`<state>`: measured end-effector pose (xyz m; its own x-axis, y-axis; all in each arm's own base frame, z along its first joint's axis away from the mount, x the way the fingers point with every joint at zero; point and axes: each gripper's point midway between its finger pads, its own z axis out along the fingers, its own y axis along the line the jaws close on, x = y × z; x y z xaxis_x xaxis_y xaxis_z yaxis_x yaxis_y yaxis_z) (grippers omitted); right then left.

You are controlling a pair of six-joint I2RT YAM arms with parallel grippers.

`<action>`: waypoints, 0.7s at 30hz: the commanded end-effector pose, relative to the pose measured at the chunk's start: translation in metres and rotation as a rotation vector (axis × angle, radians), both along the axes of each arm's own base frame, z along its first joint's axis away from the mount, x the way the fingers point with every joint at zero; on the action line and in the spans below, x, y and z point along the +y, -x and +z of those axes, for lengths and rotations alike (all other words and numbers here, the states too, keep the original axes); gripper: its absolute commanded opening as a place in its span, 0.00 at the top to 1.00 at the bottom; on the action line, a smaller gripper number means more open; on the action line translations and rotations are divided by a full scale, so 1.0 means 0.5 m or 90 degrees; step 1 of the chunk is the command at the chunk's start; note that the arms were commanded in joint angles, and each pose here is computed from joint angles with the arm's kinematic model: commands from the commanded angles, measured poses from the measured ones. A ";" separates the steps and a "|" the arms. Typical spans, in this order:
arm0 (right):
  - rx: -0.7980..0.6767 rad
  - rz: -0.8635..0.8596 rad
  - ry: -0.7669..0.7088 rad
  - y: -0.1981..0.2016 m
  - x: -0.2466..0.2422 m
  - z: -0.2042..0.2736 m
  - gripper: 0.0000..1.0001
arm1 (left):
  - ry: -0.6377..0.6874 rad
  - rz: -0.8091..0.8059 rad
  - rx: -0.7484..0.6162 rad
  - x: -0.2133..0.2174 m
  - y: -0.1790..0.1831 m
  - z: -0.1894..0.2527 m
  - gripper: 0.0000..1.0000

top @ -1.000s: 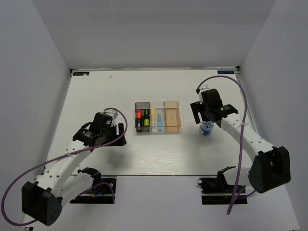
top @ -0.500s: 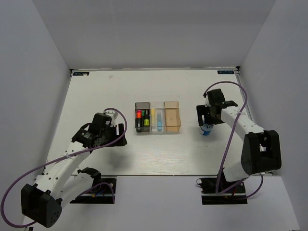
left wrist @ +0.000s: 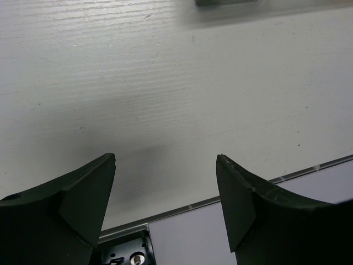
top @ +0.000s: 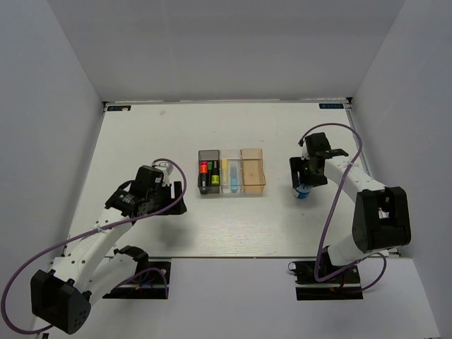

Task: Sort the stationery into containers
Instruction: Pick up the stationery from the center of the board.

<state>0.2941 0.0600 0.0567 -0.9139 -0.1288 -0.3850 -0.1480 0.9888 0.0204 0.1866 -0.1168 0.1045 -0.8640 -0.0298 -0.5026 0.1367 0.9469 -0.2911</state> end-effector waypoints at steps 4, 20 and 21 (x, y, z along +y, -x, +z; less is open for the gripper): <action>0.014 -0.004 -0.002 0.010 -0.003 -0.018 0.34 | 0.011 -0.009 -0.012 -0.004 -0.001 0.004 0.16; -0.203 0.241 -0.164 -0.018 0.113 0.218 1.00 | 0.014 -0.012 -0.017 -0.005 -0.001 0.005 0.18; -0.225 0.257 -0.178 -0.025 0.124 0.251 1.00 | 0.013 -0.010 -0.016 -0.004 -0.001 0.005 0.18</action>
<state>0.2894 0.0893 0.1160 -0.7891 -0.2513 -0.5606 -0.3781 0.9179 0.1207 0.1863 -0.1171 0.1055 -0.8616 -0.0269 -0.5070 0.1428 0.9455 -0.2928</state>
